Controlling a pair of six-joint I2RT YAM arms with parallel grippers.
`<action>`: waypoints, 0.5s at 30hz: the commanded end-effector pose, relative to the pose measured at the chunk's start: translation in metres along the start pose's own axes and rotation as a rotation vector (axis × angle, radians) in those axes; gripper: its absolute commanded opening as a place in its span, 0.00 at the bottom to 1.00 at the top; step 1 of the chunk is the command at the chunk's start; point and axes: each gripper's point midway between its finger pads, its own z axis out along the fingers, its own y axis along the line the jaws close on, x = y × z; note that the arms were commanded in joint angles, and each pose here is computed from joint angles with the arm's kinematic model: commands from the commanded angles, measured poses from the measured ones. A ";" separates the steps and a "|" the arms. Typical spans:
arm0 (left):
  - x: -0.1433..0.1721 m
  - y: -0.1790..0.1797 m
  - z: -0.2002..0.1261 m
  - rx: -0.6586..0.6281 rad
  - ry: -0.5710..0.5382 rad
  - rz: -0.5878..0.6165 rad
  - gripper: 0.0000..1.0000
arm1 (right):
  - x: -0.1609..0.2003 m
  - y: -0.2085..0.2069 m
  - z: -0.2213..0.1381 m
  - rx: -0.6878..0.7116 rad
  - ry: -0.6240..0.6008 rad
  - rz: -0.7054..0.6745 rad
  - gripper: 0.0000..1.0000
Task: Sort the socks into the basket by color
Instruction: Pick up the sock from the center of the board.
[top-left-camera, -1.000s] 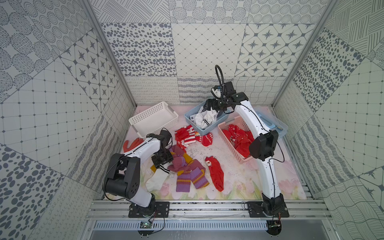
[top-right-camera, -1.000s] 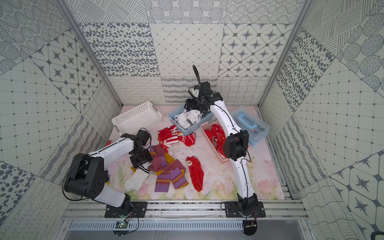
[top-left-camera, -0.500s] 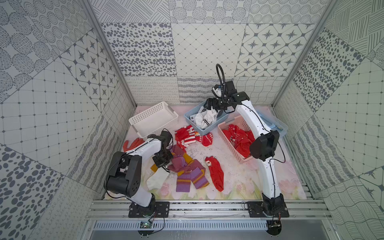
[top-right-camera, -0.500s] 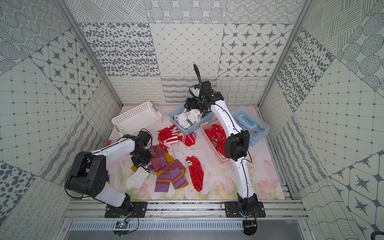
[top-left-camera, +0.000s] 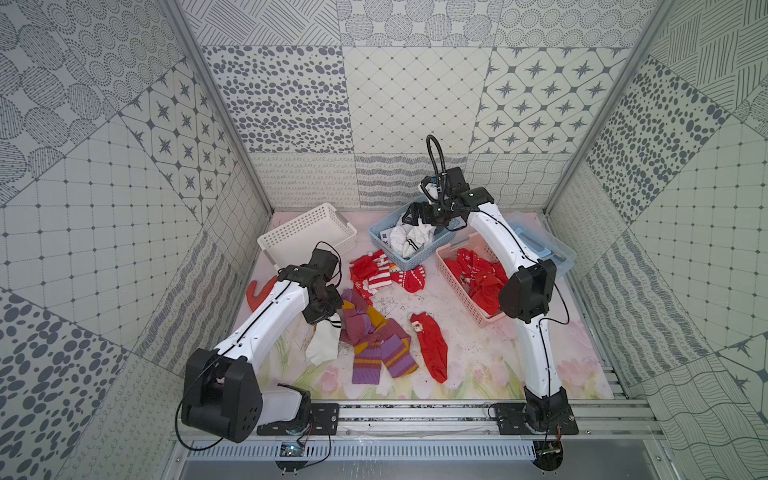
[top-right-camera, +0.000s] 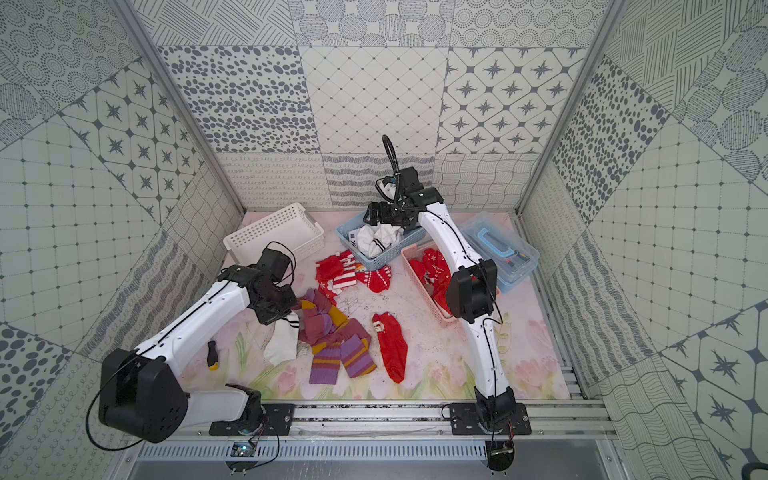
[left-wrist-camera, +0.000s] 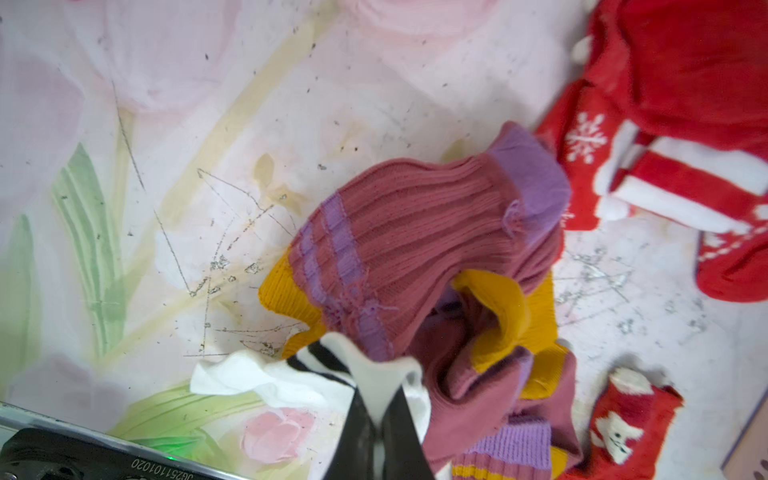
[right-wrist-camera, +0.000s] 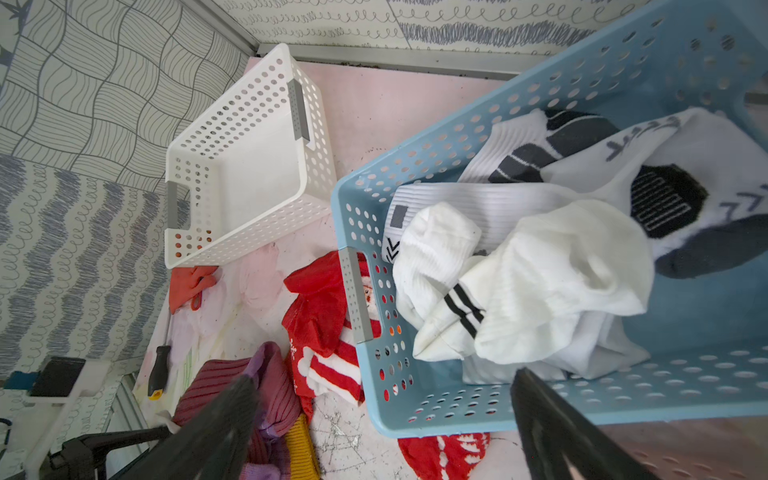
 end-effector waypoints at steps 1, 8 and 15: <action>0.002 -0.005 -0.036 0.065 -0.022 0.081 0.00 | -0.014 0.043 -0.028 -0.119 -0.075 -0.065 0.98; -0.011 -0.036 -0.073 0.225 -0.092 0.135 0.00 | 0.005 0.070 -0.026 -0.287 -0.039 -0.047 0.98; -0.027 -0.074 -0.084 0.397 -0.135 0.084 0.00 | 0.038 0.115 -0.034 -0.444 -0.003 -0.141 0.98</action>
